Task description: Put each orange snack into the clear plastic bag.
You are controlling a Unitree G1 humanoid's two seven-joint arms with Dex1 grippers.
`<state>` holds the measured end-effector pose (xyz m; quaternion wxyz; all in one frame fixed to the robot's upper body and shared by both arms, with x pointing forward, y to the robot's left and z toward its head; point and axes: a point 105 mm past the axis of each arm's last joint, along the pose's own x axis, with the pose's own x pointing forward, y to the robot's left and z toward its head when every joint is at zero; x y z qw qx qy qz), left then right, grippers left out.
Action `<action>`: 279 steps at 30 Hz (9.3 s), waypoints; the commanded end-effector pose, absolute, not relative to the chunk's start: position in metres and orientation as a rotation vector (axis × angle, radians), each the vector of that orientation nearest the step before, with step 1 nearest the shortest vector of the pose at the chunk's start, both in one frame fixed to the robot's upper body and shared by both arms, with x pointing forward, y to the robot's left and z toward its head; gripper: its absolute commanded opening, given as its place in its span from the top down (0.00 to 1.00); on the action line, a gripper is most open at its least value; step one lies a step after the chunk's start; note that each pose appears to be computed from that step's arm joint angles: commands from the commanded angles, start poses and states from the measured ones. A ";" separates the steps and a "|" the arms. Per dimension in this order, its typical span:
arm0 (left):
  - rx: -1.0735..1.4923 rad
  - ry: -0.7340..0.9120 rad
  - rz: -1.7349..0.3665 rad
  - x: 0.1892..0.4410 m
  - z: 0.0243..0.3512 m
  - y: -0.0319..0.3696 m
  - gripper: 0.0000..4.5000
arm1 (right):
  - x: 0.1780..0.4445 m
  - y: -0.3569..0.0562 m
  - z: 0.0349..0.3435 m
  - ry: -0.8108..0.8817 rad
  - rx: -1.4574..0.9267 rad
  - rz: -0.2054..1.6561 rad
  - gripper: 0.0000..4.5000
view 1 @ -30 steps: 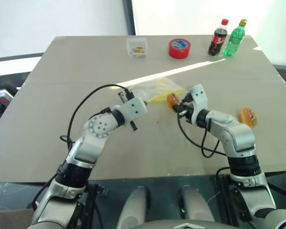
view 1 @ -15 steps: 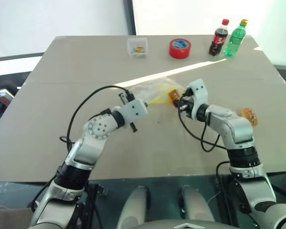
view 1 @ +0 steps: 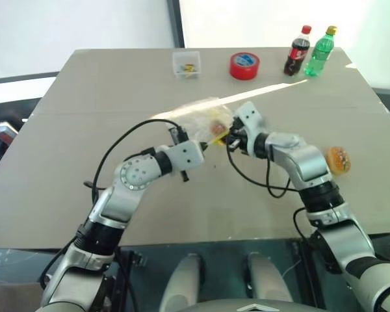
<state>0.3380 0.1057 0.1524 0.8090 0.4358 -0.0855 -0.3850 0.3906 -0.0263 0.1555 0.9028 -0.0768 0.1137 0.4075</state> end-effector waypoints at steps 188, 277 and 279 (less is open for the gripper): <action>0.614 -0.307 -0.777 0.340 0.171 0.059 1.00 | 0.358 -0.109 0.214 -0.014 -1.058 0.893 0.16; 0.830 -0.334 -0.864 0.350 0.233 0.063 1.00 | 0.351 -0.054 0.254 -0.358 -1.149 1.017 0.61; 0.843 -0.335 -0.870 0.349 0.233 0.064 1.00 | 0.352 -0.053 0.252 -0.359 -1.157 1.022 0.61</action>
